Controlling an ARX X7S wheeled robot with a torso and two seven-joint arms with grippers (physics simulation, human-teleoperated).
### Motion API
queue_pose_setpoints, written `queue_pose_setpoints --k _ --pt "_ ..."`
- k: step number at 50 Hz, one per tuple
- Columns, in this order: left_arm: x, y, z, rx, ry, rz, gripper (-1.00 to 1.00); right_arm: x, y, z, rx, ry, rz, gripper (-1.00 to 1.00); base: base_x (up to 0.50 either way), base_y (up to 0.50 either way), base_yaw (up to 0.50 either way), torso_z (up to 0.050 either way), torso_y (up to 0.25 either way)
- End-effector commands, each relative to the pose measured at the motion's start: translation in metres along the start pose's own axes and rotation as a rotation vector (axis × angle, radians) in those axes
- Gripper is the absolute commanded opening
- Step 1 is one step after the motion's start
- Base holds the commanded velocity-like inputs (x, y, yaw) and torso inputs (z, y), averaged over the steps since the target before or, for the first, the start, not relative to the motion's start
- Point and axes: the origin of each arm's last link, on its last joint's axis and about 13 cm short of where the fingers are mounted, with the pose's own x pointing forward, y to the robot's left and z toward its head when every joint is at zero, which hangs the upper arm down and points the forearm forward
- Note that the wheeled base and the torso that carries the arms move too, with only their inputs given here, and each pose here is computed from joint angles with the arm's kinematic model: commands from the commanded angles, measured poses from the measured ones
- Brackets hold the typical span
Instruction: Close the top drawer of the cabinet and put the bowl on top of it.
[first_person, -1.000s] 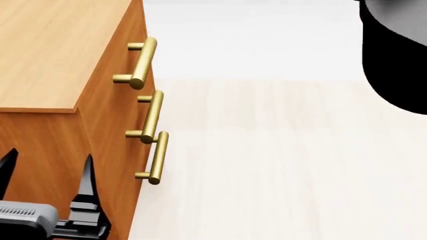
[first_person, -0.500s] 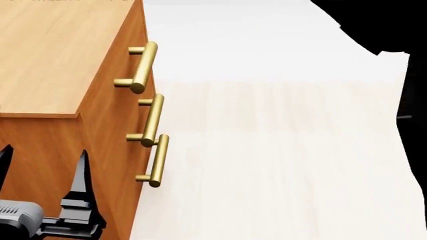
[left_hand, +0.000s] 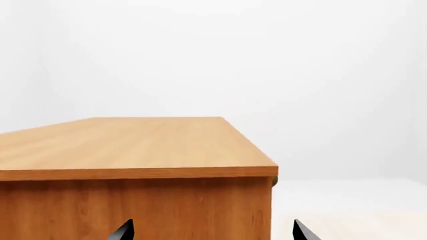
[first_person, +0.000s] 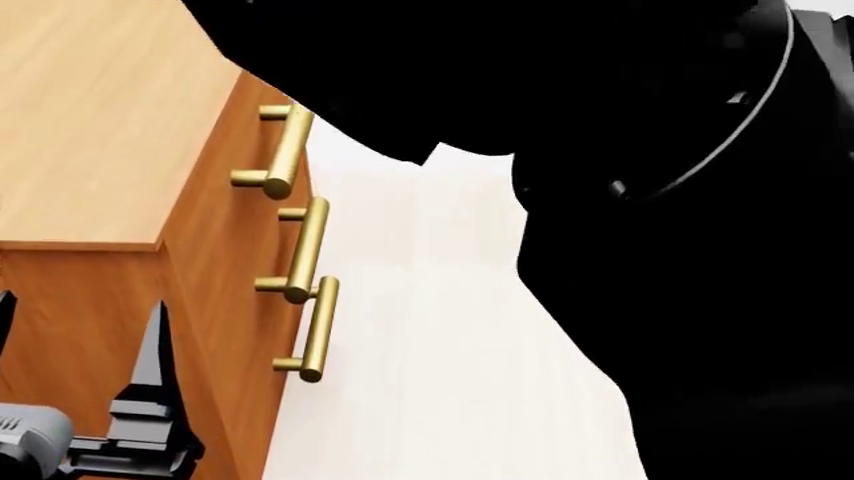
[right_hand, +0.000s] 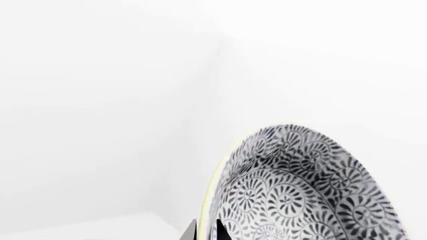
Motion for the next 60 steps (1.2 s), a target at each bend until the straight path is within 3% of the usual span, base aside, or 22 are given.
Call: queue_pose_setpoints --k 1,25,33,60 --pt "-0.002 0.001 -0.001 0.012 0.005 0.005 1.0 0.009 0.025 -0.011 0.035 -0.011 0.063 -1.0 0.0 0.0 0.0 0.014 0.248" --pt "-0.001 0.001 -0.008 0.012 0.026 0.02 1.0 0.013 0.066 -0.066 0.078 0.075 0.164 -1.0 0.0 0.0 0.0 0.013 0.239" --pt "-0.001 0.002 -0.01 0.011 0.024 0.028 1.0 0.011 0.083 -0.083 0.094 0.1 0.209 -1.0 0.0 0.0 0.0 0.0 0.0" --pt "-0.003 0.003 -0.015 0.003 0.037 0.04 1.0 0.0 0.105 -0.118 0.106 0.163 0.274 -1.0 0.0 0.0 0.0 0.0 0.0"
